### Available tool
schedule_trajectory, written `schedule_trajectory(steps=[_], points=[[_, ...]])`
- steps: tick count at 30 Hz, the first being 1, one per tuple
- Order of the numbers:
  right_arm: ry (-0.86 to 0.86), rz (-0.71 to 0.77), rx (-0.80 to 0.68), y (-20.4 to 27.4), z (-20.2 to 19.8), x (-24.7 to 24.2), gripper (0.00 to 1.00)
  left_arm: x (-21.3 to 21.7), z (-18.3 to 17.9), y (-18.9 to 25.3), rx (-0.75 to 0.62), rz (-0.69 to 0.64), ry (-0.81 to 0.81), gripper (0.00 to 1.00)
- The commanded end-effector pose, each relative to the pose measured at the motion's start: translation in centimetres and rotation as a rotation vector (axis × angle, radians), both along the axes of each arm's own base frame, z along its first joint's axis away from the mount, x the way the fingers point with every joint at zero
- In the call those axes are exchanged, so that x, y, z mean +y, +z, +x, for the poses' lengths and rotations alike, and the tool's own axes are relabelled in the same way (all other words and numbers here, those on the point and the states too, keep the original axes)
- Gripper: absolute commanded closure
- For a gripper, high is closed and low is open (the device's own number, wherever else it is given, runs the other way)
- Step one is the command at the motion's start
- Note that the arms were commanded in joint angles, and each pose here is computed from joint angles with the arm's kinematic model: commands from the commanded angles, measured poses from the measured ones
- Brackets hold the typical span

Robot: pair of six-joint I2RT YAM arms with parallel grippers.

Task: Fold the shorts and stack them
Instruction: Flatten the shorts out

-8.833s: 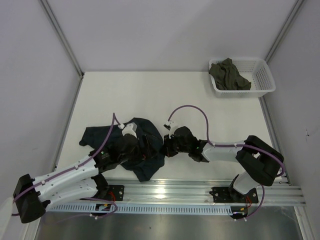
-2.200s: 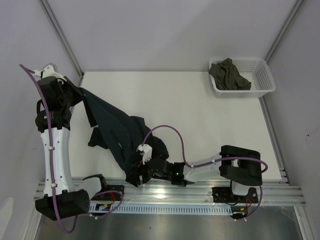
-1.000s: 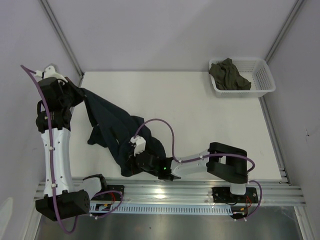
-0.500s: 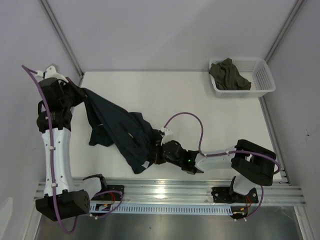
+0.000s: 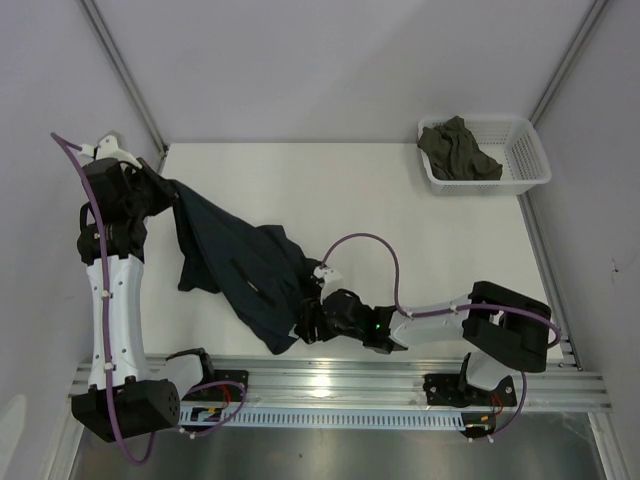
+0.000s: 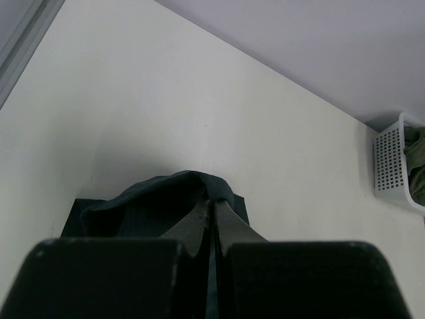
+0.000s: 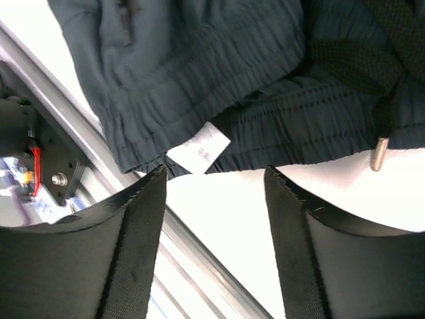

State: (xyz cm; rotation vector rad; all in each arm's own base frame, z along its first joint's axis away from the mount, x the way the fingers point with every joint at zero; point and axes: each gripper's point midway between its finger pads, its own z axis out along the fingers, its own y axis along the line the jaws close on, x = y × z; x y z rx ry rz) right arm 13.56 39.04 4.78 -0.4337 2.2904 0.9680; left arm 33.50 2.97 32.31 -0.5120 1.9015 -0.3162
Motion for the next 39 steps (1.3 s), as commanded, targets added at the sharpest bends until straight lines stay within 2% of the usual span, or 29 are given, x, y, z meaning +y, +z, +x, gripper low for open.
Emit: schedule_trajectory(steps=[1, 2, 5, 11, 16, 28, 39], points=[[0.022, -0.05, -0.181, 3.8, 0.8, 0.6, 0.37, 0.1, 0.0, 1.8, -0.067, 0.002, -0.002, 1.0], [0.019, -0.058, -0.214, 4.5, 1.0, 0.5, 0.33, 0.0, 0.1, 1.8, -0.067, 0.001, -0.004, 1.0], [0.07, -0.068, -0.269, 6.0, 1.0, 0.8, 0.29, 0.0, 0.1, 2.0, -0.07, 0.003, -0.007, 1.0], [0.187, -0.098, -0.315, 8.0, 0.4, 2.8, 0.26, 0.0, 0.0, 2.1, -0.073, 0.004, -0.004, 1.0], [0.204, -0.214, -0.308, 5.7, 1.0, 3.7, 0.21, 0.0, 0.0, 1.8, -0.069, 0.002, -0.006, 1.0], [0.288, -0.33, -0.298, 3.2, 0.1, 4.1, 0.2, 0.1, 0.0, 2.0, -0.071, 0.006, -0.002, 1.0], [0.318, -0.388, -0.341, 2.1, -0.2, 5.2, 0.25, 0.1, 0.1, 1.7, -0.068, 0.005, -0.002, 1.0]])
